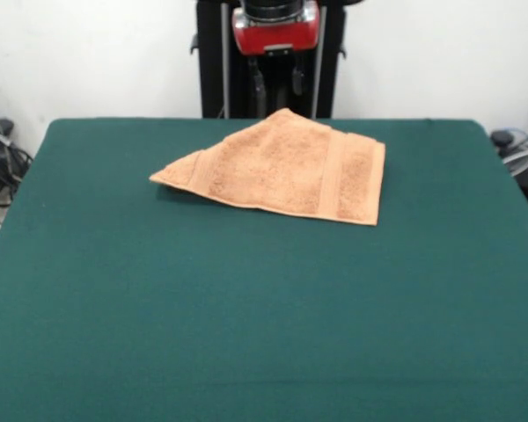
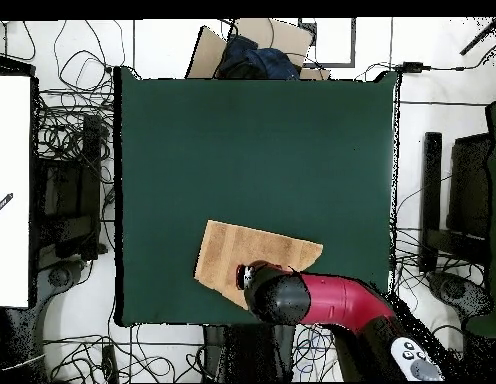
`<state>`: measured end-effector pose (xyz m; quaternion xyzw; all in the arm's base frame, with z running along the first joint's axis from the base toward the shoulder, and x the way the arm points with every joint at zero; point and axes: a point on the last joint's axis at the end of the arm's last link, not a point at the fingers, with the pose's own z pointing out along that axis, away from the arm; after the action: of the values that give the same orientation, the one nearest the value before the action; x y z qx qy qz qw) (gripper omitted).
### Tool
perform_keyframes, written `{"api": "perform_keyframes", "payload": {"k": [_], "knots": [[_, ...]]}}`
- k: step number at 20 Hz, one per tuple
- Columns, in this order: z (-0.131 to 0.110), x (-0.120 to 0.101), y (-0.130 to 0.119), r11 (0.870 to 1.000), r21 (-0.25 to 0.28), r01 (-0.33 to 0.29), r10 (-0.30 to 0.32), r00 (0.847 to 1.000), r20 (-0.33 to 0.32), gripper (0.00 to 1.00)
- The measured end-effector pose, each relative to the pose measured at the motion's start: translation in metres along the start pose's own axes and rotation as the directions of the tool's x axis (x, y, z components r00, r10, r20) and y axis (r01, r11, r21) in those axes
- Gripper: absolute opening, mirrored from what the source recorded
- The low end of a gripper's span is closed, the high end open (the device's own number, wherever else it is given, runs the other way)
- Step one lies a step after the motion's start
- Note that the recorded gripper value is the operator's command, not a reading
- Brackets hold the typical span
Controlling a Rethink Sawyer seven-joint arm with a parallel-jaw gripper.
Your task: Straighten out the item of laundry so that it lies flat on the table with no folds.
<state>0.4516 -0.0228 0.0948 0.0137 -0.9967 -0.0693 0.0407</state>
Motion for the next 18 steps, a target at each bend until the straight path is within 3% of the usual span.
{"api": "perform_keyframes", "payload": {"k": [11,18], "knots": [[-0.018,-0.022,-0.016,1.000,-0.008,-0.004,0.003,0.999,-0.053,1.00],[-0.023,-0.044,-0.031,1.000,-0.014,-0.017,0.017,1.000,-0.022,1.00]]}}
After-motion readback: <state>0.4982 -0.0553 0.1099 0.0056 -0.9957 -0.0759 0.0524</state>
